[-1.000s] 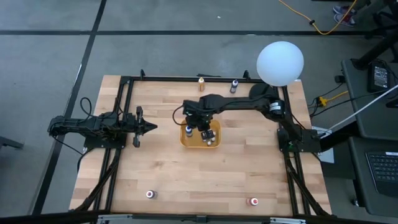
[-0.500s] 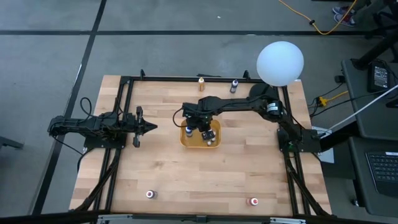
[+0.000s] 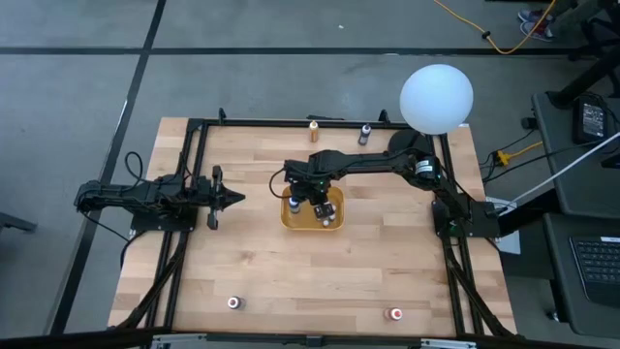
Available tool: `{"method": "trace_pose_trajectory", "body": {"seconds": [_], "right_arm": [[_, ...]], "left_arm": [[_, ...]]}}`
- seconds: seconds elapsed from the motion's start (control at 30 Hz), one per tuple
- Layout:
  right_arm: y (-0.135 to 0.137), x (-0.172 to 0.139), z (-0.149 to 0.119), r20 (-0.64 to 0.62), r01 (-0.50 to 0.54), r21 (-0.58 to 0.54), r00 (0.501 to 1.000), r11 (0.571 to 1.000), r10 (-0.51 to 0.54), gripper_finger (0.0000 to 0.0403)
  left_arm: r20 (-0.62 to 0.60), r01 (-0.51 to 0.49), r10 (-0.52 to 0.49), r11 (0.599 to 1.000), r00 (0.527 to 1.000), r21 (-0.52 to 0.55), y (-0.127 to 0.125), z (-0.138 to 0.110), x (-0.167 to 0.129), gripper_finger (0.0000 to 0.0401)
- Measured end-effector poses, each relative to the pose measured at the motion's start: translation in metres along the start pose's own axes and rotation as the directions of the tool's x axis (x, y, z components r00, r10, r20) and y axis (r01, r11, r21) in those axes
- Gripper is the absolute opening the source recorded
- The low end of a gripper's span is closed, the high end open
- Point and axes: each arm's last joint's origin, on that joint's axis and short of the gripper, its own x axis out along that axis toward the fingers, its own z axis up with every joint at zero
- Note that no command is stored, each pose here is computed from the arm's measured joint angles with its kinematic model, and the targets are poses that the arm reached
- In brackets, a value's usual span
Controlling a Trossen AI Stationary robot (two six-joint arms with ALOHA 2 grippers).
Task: Pick & Place food coloring
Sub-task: Put the green food coloring bottle into the yellow bin
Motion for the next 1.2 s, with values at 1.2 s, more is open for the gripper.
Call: {"method": "trace_pose_trajectory", "body": {"seconds": [1.2], "right_arm": [[-0.008,0.018,-0.004,-0.052,0.005,0.057,0.999,0.998,-0.002,0.008]], "left_arm": [[0.0,0.0,0.0,1.0,1.0,0.0,0.0,0.0,0.0,0.0006]]}}
